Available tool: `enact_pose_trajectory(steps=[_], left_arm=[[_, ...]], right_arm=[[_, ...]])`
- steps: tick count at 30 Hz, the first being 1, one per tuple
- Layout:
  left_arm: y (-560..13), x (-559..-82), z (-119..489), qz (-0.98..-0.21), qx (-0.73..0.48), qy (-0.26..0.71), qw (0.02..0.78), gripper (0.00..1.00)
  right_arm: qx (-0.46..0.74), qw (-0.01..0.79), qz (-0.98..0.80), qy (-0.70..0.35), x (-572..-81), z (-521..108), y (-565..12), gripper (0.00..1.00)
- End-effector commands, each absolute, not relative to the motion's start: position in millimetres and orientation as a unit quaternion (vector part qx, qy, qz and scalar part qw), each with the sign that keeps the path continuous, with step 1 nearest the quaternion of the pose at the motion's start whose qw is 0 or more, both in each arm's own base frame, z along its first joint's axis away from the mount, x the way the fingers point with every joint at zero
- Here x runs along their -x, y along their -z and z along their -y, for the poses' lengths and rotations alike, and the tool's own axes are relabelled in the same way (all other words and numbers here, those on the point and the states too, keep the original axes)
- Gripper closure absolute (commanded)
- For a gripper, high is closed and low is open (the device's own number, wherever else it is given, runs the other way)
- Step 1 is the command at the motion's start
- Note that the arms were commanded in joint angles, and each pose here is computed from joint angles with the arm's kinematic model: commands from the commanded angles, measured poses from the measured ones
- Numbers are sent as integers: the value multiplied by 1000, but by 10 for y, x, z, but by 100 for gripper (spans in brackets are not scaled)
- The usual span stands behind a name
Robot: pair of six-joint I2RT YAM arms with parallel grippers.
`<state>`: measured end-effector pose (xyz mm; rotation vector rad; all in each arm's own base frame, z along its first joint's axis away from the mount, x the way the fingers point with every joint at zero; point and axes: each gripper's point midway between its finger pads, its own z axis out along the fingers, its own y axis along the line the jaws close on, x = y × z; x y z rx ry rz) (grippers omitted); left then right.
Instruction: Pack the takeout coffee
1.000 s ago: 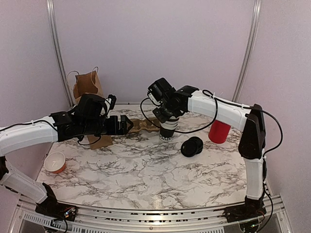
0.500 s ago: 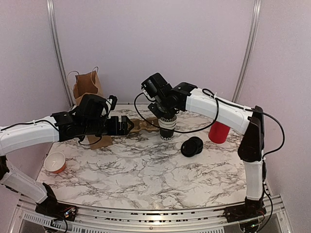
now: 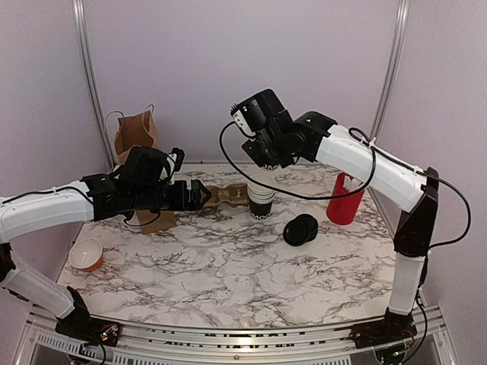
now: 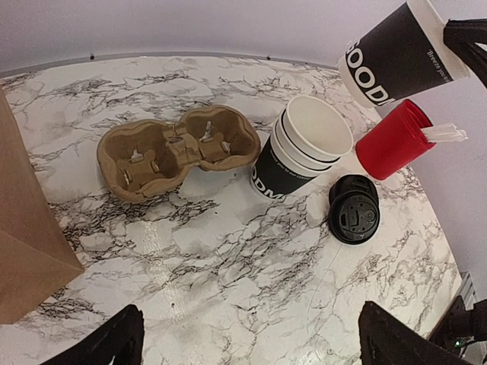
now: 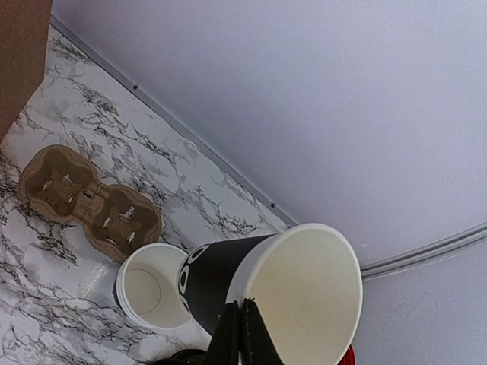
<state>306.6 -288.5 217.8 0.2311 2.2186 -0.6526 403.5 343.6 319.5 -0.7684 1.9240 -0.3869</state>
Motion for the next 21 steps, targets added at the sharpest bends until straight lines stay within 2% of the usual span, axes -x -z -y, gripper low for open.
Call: enact_pose_trajectory(steps=[1,6,11,16,21], left_arm=[[-2364,-3162,2915,-862,-87,264,424,1],[-2406,-3240,2736,-863,-52,251,435,1],[-2440,-3326,2538,-862,-12,247,442,1],[-2445,-3350,2482,-862,-2,246,444,1],[-2317,-3330,2555,-870,-11,255,422,1]], right_arm=[[325,527,-775,124,-3781,-3458,-3590,97],[389,528,-751,73,-3334,-3633,-3625,95],[439,496,-747,62,-2931,-3756,-3328,94],[453,466,-758,46,-2688,-3825,-2965,95],[438,453,-777,19,-2641,-3836,-2788,93]])
